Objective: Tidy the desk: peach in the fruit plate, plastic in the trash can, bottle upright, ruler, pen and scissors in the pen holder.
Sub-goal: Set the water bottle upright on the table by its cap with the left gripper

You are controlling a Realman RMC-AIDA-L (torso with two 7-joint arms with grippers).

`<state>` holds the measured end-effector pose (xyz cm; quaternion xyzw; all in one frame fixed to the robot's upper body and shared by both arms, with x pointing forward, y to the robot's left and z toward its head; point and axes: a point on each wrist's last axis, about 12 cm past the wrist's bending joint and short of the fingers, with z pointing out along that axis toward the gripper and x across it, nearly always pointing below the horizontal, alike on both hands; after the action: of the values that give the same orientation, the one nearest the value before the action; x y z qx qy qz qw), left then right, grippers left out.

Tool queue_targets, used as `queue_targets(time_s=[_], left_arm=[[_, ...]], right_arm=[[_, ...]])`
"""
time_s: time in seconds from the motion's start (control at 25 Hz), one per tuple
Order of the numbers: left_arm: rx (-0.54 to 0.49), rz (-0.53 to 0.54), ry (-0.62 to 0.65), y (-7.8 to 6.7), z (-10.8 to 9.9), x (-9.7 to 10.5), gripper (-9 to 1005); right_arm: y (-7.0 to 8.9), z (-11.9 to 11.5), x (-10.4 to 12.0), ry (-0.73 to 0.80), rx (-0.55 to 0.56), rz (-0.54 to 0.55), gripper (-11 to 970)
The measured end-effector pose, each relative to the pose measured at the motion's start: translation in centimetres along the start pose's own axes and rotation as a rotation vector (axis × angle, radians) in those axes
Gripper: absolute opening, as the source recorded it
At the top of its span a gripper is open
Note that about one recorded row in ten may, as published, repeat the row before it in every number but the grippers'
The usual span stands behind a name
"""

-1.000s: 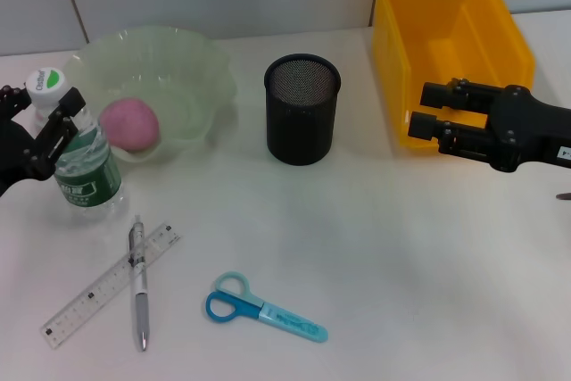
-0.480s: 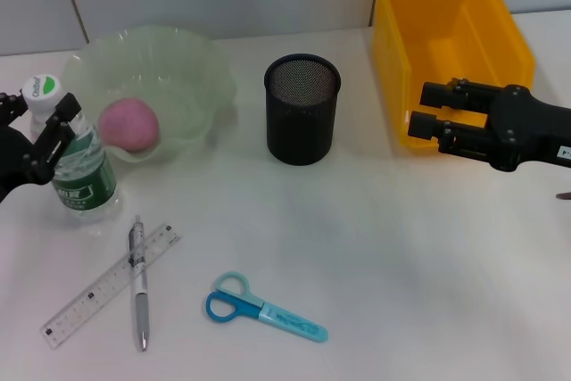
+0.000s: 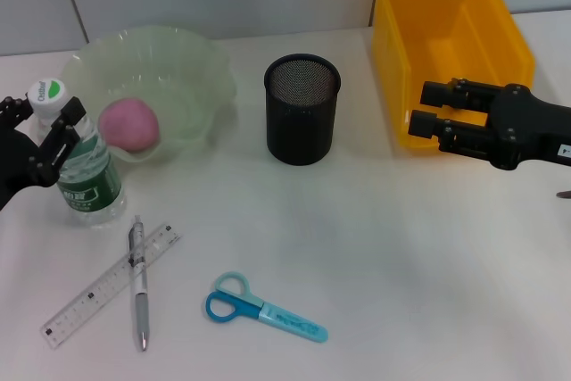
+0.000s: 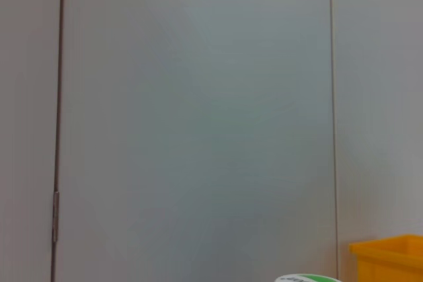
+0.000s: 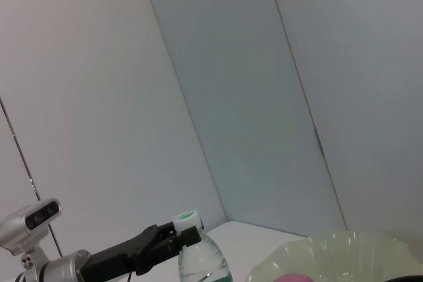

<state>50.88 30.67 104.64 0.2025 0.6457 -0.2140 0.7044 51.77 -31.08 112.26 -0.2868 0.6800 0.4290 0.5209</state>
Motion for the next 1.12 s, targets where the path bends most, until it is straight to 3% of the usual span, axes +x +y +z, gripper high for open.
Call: queue_targets(time_s=[1.12], left_arm=[[0.008,-0.064,0.013,0.08,0.05,0.06,554]], right_arm=[[0.07,0.02,0.01,0.0,-0.006,0.005,607]])
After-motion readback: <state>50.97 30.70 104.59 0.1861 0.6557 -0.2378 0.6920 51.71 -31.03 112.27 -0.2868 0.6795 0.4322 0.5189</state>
